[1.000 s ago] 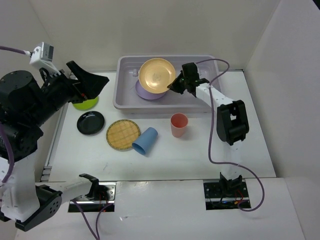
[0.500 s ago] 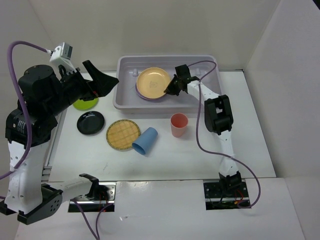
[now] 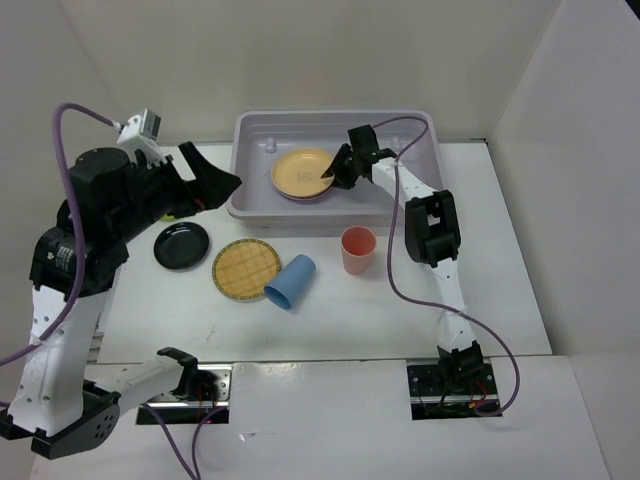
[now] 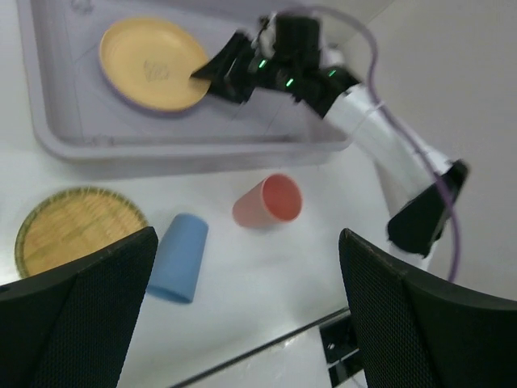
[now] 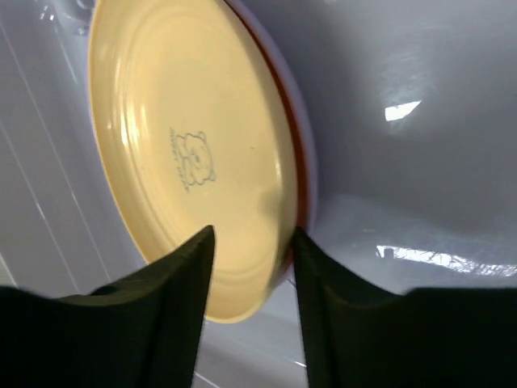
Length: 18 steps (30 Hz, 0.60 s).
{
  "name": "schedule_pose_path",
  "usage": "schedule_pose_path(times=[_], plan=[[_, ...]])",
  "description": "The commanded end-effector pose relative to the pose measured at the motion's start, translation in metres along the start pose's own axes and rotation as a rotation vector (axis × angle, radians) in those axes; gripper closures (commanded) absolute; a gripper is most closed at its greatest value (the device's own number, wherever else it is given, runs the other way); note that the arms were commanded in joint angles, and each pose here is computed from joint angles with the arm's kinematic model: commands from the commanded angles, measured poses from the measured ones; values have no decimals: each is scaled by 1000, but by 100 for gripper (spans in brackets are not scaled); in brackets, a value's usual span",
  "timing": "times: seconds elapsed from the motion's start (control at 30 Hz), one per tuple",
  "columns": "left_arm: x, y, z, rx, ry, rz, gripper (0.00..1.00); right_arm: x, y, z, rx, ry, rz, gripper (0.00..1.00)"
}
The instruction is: Place the mixed dishes into the plastic bin
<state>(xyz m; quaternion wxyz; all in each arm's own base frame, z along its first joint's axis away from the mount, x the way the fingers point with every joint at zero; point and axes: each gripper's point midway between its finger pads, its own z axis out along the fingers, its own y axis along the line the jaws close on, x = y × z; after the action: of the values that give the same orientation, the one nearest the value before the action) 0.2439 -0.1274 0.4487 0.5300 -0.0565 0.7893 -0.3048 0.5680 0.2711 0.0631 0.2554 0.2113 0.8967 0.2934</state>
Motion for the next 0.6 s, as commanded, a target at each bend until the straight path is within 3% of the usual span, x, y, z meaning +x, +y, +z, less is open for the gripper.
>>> schedule_pose_path(times=[0.0, 0.13, 0.17, 0.27, 0.37, 0.4, 0.47, 0.5, 0.57], plan=[[29, 25, 12, -65, 53, -17, 1, -11, 23, -14, -44, -31, -44, 49], [87, 73, 20, -209, 175, -51, 1, -31, 43, -45, -56, -102, -97, 26], [100, 84, 20, -247, 202, -64, 1, -40, 57, -62, -77, -139, -103, 16], [146, 112, 25, -328, 312, -110, 1, -66, 78, -109, -97, -232, -143, 0], [182, 138, 30, -433, 435, -125, 1, -79, 81, -143, -82, -293, -162, 0], [197, 150, 30, -473, 475, -125, 1, -85, 98, -172, -125, -333, -170, 0], [211, 159, 29, -515, 498, -155, 1, -84, 100, -191, -129, -358, -181, 0], [216, 162, 29, -520, 497, -169, 3, -89, 116, -222, -180, -406, -189, 0], [239, 164, 29, -509, 518, -246, 9, -82, 116, -238, -201, -409, -194, 0]])
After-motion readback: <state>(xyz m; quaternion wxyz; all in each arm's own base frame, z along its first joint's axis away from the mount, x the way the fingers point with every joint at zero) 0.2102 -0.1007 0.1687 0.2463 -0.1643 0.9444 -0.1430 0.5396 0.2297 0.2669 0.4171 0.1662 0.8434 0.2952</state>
